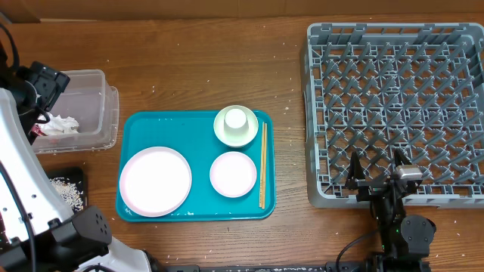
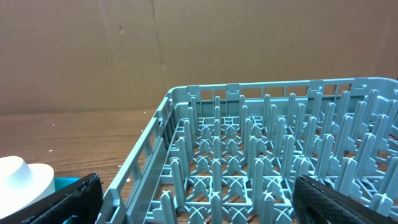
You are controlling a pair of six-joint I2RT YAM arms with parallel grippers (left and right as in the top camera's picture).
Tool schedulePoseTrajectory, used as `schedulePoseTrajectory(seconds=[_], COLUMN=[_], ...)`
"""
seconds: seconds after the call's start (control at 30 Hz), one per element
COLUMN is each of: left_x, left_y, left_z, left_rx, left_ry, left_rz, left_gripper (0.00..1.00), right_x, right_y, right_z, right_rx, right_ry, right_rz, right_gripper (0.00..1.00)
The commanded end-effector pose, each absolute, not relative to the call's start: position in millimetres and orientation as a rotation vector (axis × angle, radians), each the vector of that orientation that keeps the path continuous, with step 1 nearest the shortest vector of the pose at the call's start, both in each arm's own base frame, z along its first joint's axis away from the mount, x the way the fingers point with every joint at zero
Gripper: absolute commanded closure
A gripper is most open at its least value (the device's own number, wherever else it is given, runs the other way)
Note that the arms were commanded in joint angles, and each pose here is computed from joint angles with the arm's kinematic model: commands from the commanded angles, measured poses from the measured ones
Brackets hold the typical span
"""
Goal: Sort waste into correct bins and load items into the dishwasher
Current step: 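Carry the tissue left and drop it into the clear bin, then move the right gripper to the white cup and grasp it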
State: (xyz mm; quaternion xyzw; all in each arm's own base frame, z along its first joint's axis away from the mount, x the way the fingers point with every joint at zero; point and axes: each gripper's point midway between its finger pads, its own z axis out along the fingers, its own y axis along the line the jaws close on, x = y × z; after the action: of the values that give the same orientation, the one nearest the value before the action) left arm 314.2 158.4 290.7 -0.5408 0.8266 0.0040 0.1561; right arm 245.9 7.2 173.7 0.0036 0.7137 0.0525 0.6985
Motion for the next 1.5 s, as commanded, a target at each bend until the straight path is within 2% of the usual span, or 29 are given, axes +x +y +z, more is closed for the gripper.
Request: schedulePoseTrajectory(seconds=[0.0, 0.27, 0.4, 0.57, 0.63, 0.77, 1.07, 1.17, 1.3, 1.47], left_x=[322, 323, 323, 323, 323, 323, 323, 323, 323, 323], left_y=[164, 165, 165, 165, 165, 165, 165, 165, 165, 165], left_z=[282, 281, 281, 281, 281, 281, 281, 281, 281, 281], left_rx=[-1.583, -1.583, -1.583, -1.583, -1.583, -1.583, -1.583, -1.583, -1.583, -1.583], left_ry=[2.357, 2.359, 2.359, 2.359, 2.359, 2.359, 2.359, 2.359, 2.359, 2.359], left_rz=[0.038, 0.037, 0.037, 0.037, 0.037, 0.037, 0.037, 0.037, 0.037, 0.037], left_gripper=[0.00, 0.00, 0.00, 0.00, 0.00, 0.00, 0.00, 0.00, 0.00, 0.00], right_x=[246, 246, 234, 172, 148, 130, 142, 152, 178, 226], right_y=[7, 9, 55, 124, 133, 130, 98, 97, 107, 121], right_z=[172, 182, 204, 254, 276, 304, 370, 394, 437, 455], right_rx=[0.015, -0.002, -0.191, -0.565, -0.650, -0.647, -0.352, -0.350, -0.380, -0.439], right_ry=[1.586, 1.548, 1.455, 1.209, 1.092, 0.958, 0.946, 1.012, 1.149, 1.363], right_rz=[0.116, 0.127, 0.363, 0.761, 0.804, 0.789, 0.777, 0.723, 0.794, 0.927], right_gripper=[0.00, 0.00, 0.00, 0.00, 0.00, 0.00, 0.00, 0.00, 0.00, 0.00])
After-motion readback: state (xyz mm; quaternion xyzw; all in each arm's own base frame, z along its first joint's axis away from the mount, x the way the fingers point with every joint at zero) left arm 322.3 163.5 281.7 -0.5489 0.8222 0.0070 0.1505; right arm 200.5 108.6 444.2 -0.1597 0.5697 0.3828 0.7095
